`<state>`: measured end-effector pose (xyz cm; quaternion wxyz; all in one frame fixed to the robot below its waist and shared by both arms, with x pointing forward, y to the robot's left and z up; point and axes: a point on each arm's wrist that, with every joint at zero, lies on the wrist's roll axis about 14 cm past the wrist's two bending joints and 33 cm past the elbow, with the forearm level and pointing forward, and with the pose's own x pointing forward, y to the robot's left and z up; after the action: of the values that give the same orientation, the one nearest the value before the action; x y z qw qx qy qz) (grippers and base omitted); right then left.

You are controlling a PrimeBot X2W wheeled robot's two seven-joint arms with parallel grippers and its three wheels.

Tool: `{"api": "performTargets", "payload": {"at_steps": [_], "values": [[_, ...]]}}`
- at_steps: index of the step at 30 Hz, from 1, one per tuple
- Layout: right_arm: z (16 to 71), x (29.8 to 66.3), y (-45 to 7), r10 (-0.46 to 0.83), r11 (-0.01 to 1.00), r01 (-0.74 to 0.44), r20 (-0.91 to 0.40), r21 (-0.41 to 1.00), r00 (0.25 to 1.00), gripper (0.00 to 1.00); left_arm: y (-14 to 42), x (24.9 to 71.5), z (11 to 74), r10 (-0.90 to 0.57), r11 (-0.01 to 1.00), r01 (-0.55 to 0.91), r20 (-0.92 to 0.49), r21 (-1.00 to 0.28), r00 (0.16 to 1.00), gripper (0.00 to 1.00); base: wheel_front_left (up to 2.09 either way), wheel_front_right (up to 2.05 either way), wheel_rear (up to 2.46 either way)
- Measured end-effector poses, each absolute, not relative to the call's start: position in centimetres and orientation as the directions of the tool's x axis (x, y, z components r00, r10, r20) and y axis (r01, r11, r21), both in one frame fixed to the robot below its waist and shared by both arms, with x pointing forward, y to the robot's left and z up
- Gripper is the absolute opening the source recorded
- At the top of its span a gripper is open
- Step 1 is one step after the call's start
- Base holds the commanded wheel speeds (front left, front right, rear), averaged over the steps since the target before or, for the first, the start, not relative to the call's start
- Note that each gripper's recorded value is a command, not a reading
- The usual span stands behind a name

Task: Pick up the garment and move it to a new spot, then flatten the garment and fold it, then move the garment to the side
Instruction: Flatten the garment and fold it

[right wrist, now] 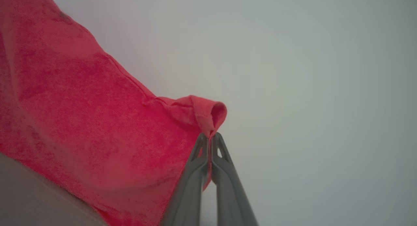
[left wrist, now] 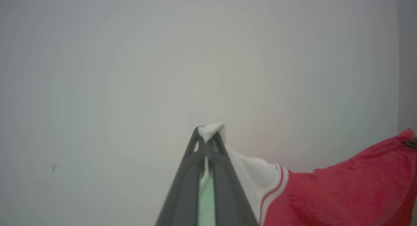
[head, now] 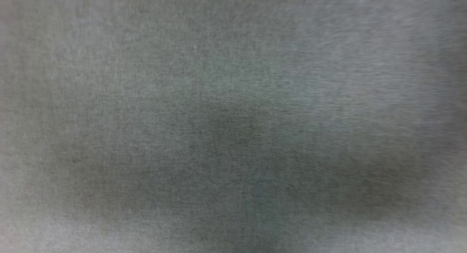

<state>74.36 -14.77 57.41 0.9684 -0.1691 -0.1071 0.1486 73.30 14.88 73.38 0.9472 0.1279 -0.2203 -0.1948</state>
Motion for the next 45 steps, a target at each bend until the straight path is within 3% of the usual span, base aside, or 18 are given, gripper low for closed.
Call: {"api": "performTargets", "payload": {"at_steps": [3, 9, 20, 26, 36, 45], "values": [[51.3, 74.6, -13.6, 0.345, 0.893, -0.313, 0.044, -0.323, 0.938, 0.00, 15.0, 74.1, 67.6, -0.434, 0.891, 0.361, 0.287, 0.275, 0.854, 0.00, 0.00, 0.00, 0.00], [46.0, 73.8, -12.0, 0.376, 0.893, -0.382, -0.074, -0.239, 0.924, 0.00, 16.3, 72.1, 58.8, -0.454, 0.878, 0.428, 0.087, 0.213, 0.887, 0.00, 0.00, 0.00, 0.00], [48.0, 68.4, -13.5, 0.393, 0.895, -0.420, -0.180, -0.150, 0.902, 0.00, 18.9, 61.5, 55.9, -0.481, 0.849, 0.515, -0.233, 0.114, 0.845, 0.00, 0.00, 0.00, 0.00], [47.8, 63.0, -15.2, 0.401, 0.893, -0.439, -0.270, -0.096, 0.875, 0.00, 20.7, 54.1, 55.3, -0.472, 0.849, 0.524, -0.350, 0.067, 0.810, 0.00, 0.00, 0.00, 0.00], [45.6, 52.6, -18.4, 0.406, 0.892, -0.452, -0.412, -0.016, 0.816, 0.00, 19.4, 41.5, 53.1, -0.461, 0.877, 0.475, -0.408, -0.074, 0.788, 0.00, 0.00, 0.00, 0.00], [41.5, 43.2, -21.0, 0.386, 0.904, -0.419, -0.573, 0.081, 0.723, 0.00, 18.8, 32.7, 48.1, -0.401, 0.916, 0.329, -0.541, -0.229, 0.739, 0.00, 0.00, 0.00, 0.00]]}}
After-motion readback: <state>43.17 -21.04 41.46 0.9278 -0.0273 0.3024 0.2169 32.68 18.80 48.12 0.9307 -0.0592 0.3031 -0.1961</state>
